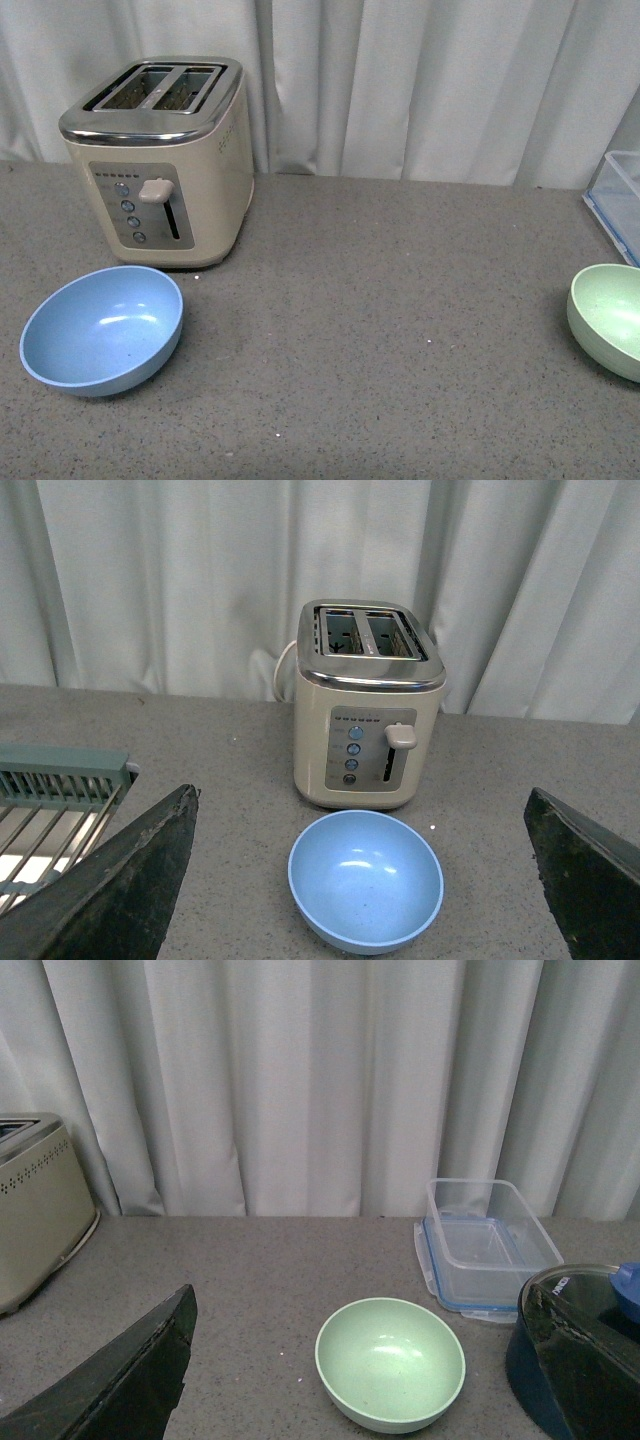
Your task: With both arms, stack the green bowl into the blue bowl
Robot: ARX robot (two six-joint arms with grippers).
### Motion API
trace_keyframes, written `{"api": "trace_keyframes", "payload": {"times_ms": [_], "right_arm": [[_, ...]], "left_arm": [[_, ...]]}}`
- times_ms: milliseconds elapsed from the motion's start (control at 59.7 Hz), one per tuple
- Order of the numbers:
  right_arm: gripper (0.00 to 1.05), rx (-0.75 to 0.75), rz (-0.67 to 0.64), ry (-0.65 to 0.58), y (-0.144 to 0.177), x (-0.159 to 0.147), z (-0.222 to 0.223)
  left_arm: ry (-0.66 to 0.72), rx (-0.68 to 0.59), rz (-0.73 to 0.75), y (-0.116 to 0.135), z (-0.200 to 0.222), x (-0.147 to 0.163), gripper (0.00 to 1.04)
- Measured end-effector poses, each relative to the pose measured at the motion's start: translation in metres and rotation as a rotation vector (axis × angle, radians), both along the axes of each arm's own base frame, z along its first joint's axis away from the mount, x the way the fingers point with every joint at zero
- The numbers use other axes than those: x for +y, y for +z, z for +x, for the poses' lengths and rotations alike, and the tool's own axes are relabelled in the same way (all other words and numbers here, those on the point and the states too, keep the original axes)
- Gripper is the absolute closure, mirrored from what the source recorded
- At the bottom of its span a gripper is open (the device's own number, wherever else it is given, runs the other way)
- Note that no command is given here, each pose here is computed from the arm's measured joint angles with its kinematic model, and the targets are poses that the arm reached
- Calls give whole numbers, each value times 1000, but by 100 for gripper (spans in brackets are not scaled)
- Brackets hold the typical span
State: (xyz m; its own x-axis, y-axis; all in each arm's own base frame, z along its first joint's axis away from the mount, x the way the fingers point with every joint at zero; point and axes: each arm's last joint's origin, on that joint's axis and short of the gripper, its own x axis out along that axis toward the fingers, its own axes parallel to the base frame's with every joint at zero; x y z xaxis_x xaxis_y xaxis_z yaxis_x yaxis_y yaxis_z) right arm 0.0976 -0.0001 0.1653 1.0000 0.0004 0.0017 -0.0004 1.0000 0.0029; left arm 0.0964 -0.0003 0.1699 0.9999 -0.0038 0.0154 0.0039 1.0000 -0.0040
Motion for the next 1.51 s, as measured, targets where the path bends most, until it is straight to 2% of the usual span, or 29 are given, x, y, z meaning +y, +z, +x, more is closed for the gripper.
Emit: {"api": "trace_keyframes", "payload": {"times_ms": [1508], "right_arm": [[9, 0, 0, 0, 0, 0, 0]], "left_arm": [[0, 0, 0, 0, 0, 0, 6]]}}
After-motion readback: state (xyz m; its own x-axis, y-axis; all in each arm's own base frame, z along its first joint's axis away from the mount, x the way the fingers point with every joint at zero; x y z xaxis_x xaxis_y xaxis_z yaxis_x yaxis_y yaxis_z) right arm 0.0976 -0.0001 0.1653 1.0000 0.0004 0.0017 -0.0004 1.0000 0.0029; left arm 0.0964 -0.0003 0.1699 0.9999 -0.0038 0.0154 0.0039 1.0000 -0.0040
